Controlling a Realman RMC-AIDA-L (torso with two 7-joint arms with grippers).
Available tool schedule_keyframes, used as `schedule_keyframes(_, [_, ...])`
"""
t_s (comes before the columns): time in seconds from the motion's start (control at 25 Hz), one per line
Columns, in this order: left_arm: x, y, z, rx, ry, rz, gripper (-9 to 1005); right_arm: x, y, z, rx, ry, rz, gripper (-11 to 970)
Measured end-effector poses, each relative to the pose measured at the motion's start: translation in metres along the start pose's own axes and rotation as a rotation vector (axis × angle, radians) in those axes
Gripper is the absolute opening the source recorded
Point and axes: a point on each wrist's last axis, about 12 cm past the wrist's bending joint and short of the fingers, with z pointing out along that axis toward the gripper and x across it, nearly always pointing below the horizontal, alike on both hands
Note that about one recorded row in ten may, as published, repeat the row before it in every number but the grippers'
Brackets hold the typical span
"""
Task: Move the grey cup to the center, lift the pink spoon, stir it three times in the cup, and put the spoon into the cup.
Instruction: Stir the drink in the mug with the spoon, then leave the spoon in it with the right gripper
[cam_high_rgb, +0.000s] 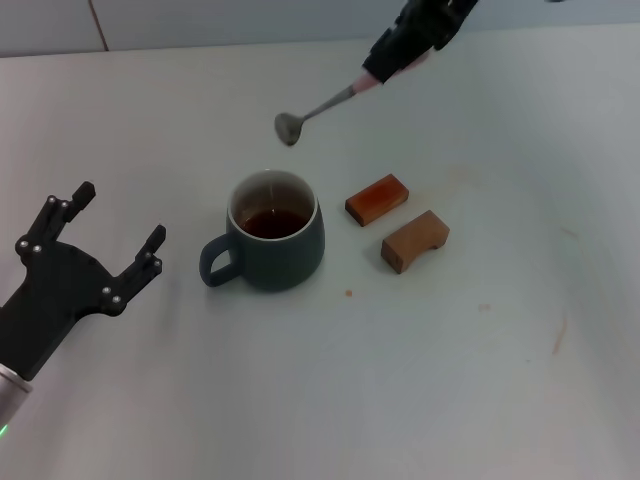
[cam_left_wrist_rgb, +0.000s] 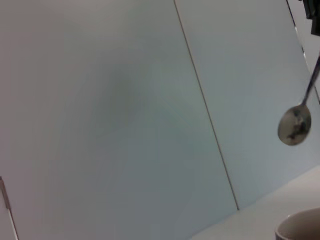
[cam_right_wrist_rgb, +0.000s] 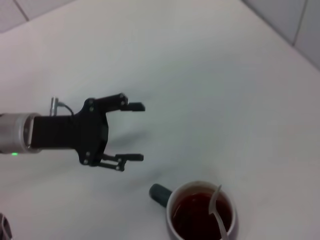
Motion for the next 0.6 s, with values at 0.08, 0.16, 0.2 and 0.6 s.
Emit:
schedule_keyframes(0.08, [0.001, 0.000, -0.001, 0.000, 0.010, -0.001, 850, -0.003, -0.001, 0.010, -0.004, 0.026, 0.002, 115])
schedule_keyframes(0.16, [0.002, 0.000, -0.002, -0.001, 0.017, -0.001, 850, -0.005, -0.002, 0.023, -0.012, 0.063, 0.006, 115])
schedule_keyframes(0.2, [0.002, 0.000, -0.002, -0.001, 0.017, -0.001, 850, -0.005, -0.002, 0.023, -0.012, 0.063, 0.006, 115])
schedule_keyframes(0.6, [0.008, -0.004, -0.007, 0.061, 0.064, 0.007, 850, -0.016, 0.000, 0.056, -0.015, 0.138, -0.014, 116])
